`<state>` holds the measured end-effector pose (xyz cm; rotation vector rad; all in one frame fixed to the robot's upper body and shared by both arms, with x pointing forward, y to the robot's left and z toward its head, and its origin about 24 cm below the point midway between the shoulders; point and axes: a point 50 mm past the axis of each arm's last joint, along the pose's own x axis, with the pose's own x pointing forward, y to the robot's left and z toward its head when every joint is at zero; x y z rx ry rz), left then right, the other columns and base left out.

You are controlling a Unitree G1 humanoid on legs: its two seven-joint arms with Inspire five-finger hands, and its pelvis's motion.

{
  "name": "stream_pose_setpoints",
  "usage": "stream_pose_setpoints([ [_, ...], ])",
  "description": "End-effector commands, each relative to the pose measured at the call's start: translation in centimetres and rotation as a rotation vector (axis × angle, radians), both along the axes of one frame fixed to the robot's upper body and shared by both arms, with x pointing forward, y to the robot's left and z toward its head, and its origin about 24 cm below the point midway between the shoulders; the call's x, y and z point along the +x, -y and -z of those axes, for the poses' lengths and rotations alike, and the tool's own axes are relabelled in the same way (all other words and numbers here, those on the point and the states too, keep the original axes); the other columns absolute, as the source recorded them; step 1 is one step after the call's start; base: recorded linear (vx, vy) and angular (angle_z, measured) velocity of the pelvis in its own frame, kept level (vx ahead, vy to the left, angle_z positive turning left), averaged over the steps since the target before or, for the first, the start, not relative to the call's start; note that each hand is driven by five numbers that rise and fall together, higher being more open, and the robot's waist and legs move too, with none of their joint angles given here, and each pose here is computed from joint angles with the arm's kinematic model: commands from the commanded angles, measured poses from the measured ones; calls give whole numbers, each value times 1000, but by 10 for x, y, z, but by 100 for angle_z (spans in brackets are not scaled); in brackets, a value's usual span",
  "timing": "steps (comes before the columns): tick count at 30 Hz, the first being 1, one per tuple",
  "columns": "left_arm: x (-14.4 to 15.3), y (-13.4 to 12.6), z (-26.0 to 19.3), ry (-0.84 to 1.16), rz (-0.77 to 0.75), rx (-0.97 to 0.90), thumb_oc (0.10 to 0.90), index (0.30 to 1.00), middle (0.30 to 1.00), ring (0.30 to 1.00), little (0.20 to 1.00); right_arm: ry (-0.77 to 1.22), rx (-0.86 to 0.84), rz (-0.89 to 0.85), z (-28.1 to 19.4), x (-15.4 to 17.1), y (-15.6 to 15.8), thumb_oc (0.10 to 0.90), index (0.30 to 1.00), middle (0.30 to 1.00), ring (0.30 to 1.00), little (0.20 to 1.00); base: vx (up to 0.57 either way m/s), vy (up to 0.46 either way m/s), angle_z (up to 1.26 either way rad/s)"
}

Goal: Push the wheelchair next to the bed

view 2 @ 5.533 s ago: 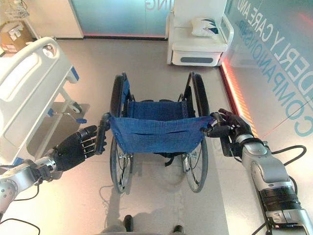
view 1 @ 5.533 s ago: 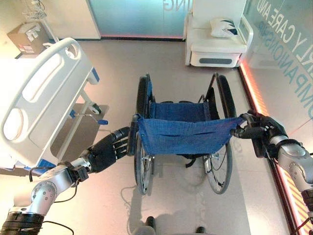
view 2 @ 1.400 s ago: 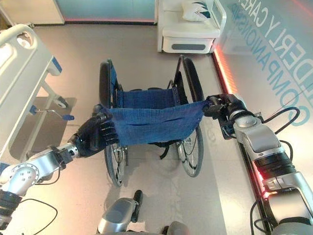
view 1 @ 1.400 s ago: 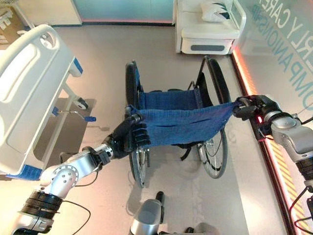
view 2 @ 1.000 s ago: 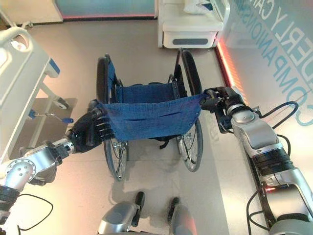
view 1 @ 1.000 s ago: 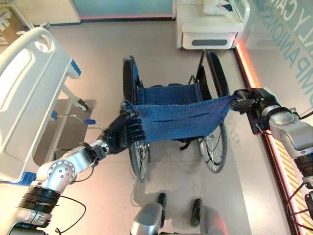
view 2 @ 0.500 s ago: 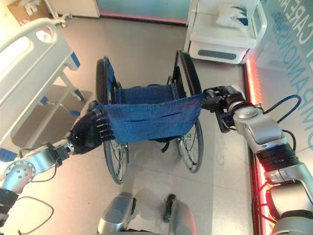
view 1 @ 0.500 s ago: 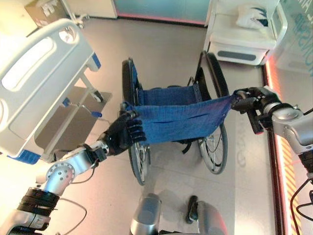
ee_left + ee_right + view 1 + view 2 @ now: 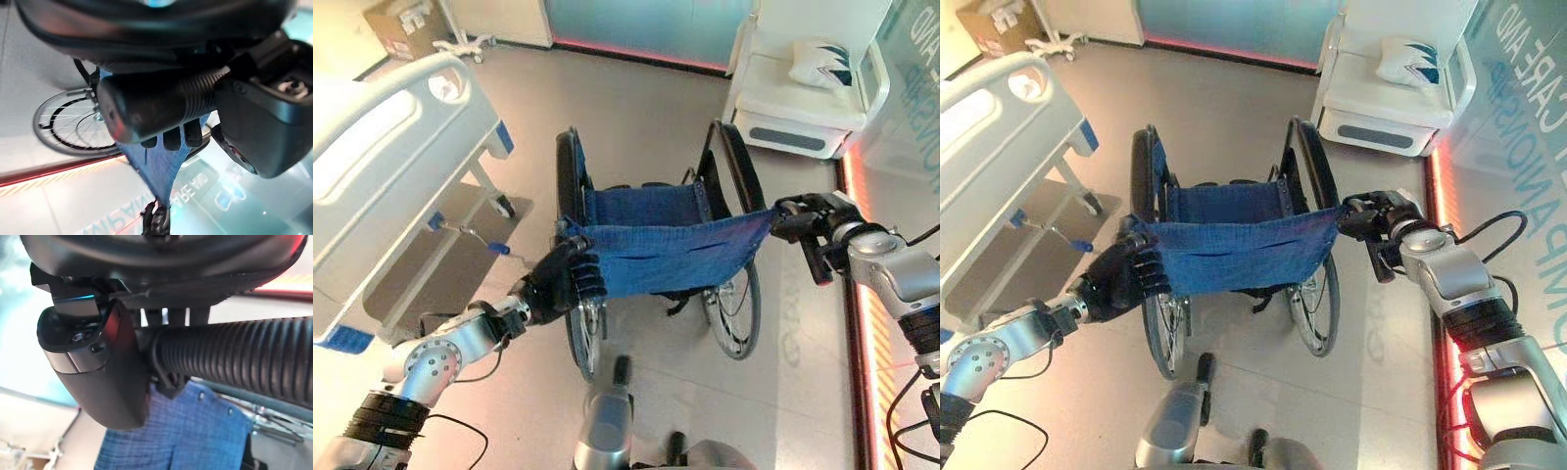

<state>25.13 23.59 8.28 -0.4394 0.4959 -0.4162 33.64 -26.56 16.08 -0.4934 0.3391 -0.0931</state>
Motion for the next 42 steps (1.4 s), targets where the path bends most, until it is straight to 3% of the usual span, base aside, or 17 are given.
stream_pose_setpoints([
  [1, 42, -22, -117, 520, -136, -96, 400, 300, 300, 300, 300, 160, 138, -358, -29, -5, -49, 400, 300, 300, 300, 300, 317, 169, -52],
  [13, 46, -34, -136, 570, -117, -72, 400, 300, 300, 300, 300, 180, 154, -348, -28, 0, -55, 400, 300, 300, 300, 300, 292, 70, -21],
  [23, 51, -15, -134, 613, -113, -105, 400, 300, 300, 300, 300, 226, 127, -368, -58, -2, -55, 400, 300, 300, 300, 300, 358, -167, 29],
  [31, 43, -13, -125, 596, -168, -135, 400, 300, 300, 300, 300, 211, 111, -369, -56, -3, -47, 400, 300, 300, 300, 300, 329, -157, 17],
  [36, 46, -12, -120, 576, -197, -161, 400, 300, 300, 300, 300, 192, 81, -381, -54, -2, -57, 400, 300, 300, 300, 300, 362, 41, 5],
  [42, 45, -11, -113, 561, -167, -154, 400, 300, 300, 300, 300, 197, 84, -336, -47, 1, -50, 400, 300, 300, 300, 300, 419, 67, 34],
])
